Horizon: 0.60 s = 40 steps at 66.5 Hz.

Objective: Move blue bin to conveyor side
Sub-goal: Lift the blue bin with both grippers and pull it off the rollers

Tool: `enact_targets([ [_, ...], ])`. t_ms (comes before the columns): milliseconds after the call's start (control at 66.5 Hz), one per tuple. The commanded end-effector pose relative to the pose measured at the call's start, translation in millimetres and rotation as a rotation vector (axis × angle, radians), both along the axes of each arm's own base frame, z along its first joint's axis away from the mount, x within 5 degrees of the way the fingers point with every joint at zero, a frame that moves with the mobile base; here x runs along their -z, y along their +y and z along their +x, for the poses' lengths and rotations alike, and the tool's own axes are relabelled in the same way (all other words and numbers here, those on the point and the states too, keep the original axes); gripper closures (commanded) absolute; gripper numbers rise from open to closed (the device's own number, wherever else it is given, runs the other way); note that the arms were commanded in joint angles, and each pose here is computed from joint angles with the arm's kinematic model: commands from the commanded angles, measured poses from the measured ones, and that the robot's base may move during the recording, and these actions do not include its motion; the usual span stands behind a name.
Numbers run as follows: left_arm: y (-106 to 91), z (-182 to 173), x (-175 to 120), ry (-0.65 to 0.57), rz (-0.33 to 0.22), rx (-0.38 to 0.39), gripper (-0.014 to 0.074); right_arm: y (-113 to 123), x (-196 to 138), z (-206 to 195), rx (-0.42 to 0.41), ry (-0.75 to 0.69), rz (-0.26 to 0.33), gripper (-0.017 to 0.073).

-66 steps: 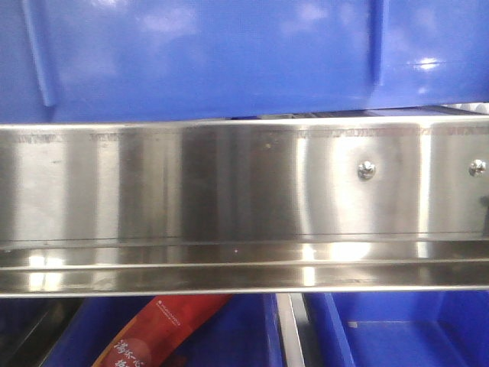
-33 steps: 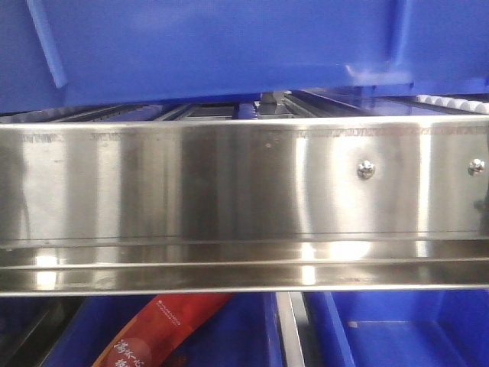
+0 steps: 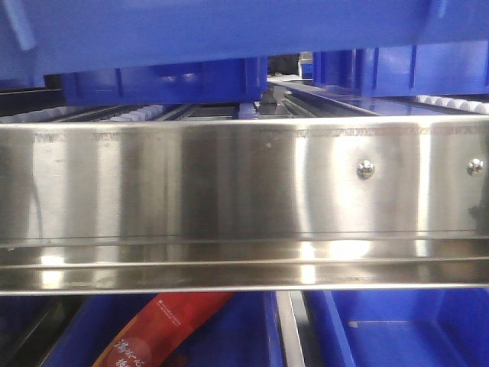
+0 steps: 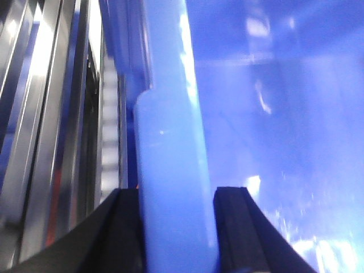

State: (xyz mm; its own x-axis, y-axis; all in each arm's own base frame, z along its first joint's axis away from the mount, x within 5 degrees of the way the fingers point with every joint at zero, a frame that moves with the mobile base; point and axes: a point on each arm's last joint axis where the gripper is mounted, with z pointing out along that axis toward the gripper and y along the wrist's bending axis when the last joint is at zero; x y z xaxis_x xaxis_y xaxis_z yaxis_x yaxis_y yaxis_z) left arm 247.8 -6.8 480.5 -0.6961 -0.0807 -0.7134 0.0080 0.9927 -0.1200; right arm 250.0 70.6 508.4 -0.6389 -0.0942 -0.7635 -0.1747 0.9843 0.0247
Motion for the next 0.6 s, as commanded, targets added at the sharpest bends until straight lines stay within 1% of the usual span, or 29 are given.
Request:
enact_targets([
  [0, -0.6, -15, -18, -0.108, -0.001, 0.003, 0.0612, -10, -18, -15, 0.025, -0.135, -0.010, 0.0640],
  [316, -0.8, -47, -30, -0.160, 0.000, 0.004, 0.0612, -20, -8, -48, 0.028, -0.117, -0.011, 0.0640],
  [406, -0.9, -55, -24, -0.155, 0.000, 0.004, 0.0612, -24, -3, -59, 0.035, -0.110, -0.003, 0.0640],
  [481, -0.8, -61, -17, -0.150, -0.001, 0.002, 0.0612, -26, 3, -67, 0.035, -0.098, -0.008, 0.0640],
  [587, -0.7, -71, -6, -0.161, -0.003, -0.002, 0.0612, -29, 8, -78, 0.032, -0.112, -0.005, 0.0640],
])
